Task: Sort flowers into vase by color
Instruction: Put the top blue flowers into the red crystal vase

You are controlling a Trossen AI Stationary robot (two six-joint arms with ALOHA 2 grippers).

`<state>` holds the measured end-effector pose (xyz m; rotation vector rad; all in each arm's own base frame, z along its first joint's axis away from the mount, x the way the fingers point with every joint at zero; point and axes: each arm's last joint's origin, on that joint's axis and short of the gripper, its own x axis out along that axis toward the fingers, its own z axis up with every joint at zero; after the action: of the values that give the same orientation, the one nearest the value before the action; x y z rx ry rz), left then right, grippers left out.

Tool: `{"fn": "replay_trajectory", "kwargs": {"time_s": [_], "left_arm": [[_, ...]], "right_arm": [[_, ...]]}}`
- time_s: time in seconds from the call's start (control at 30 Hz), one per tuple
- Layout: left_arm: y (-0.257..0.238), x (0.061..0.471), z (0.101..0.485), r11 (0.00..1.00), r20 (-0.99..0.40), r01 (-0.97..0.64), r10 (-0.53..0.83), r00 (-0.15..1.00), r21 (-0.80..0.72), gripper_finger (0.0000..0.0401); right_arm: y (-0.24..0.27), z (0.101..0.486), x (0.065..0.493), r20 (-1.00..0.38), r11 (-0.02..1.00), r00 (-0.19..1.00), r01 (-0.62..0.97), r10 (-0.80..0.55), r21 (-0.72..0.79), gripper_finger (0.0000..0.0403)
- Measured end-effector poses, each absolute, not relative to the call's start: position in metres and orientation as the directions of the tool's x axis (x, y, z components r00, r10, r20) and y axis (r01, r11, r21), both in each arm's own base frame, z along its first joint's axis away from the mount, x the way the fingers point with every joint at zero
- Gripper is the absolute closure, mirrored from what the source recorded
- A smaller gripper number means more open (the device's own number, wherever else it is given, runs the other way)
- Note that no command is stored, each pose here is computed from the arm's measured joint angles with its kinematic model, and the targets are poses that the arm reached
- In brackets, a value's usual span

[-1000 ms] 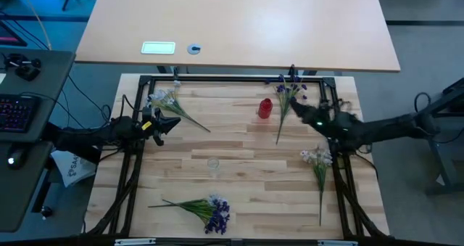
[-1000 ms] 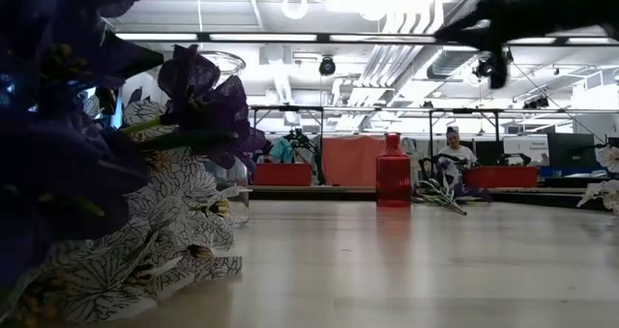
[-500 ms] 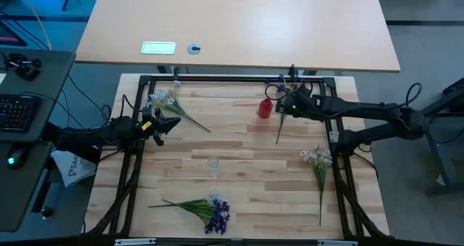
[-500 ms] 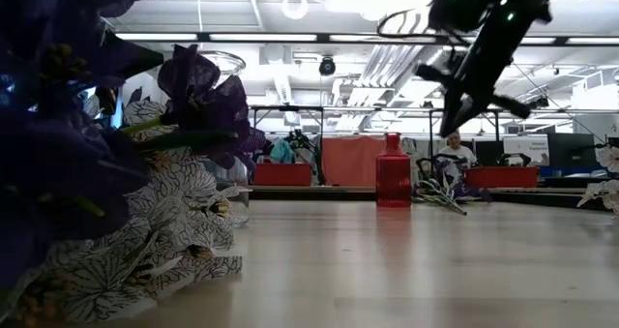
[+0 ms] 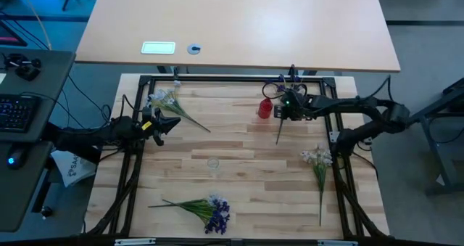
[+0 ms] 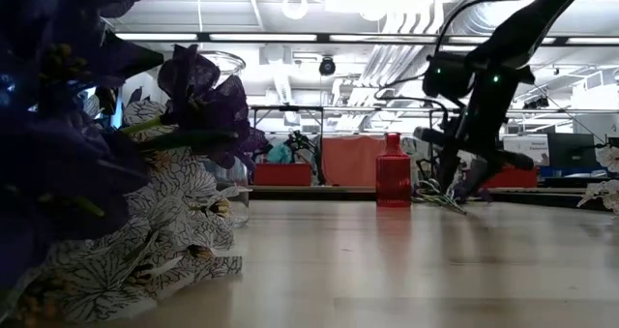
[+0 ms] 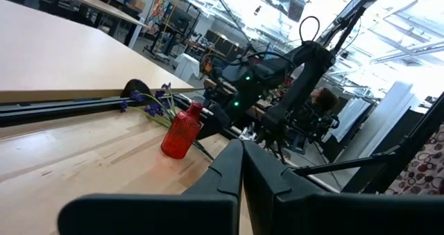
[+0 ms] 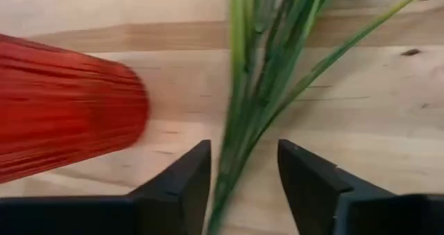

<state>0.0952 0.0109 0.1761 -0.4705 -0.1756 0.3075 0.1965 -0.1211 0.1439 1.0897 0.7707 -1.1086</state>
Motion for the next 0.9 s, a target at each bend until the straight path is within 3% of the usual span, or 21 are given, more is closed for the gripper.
{"fn": "replay_trajectory", "kwargs": {"time_s": [0.17,0.43,0.53,0.67,0.83,0.9], "left_arm": [[0.011,0.095,0.176,0.847,0.095,-0.25,0.33,0.939,-0.47,0.0401],[0.011,0.095,0.176,0.846,0.095,-0.25,0.33,0.939,-0.47,0.0401],[0.011,0.095,0.176,0.846,0.095,-0.25,0.33,0.939,-0.47,0.0401],[0.011,0.095,0.176,0.846,0.095,-0.25,0.33,0.939,-0.47,0.0401],[0.011,0.095,0.176,0.846,0.095,-0.25,0.33,0.939,-0.47,0.0401],[0.011,0.095,0.176,0.846,0.095,-0.25,0.33,0.939,-0.47,0.0401]], "right_arm": [[-0.128,0.14,0.205,-0.903,0.065,0.298,0.954,-0.309,0.293,0.0209],[-0.13,0.12,0.209,-0.935,-0.004,0.206,0.976,-0.289,0.217,0.0226],[-0.128,0.123,0.208,-0.923,0.02,0.186,0.981,-0.338,0.191,0.0267],[-0.127,0.14,0.195,-0.905,0.051,0.158,0.987,-0.396,0.15,0.0377],[-0.128,0.189,0.187,-0.801,0.114,0.255,0.966,-0.542,0.23,0.039],[-0.129,0.214,0.187,-0.695,0.19,0.325,0.945,-0.641,0.266,0.0397]]}}
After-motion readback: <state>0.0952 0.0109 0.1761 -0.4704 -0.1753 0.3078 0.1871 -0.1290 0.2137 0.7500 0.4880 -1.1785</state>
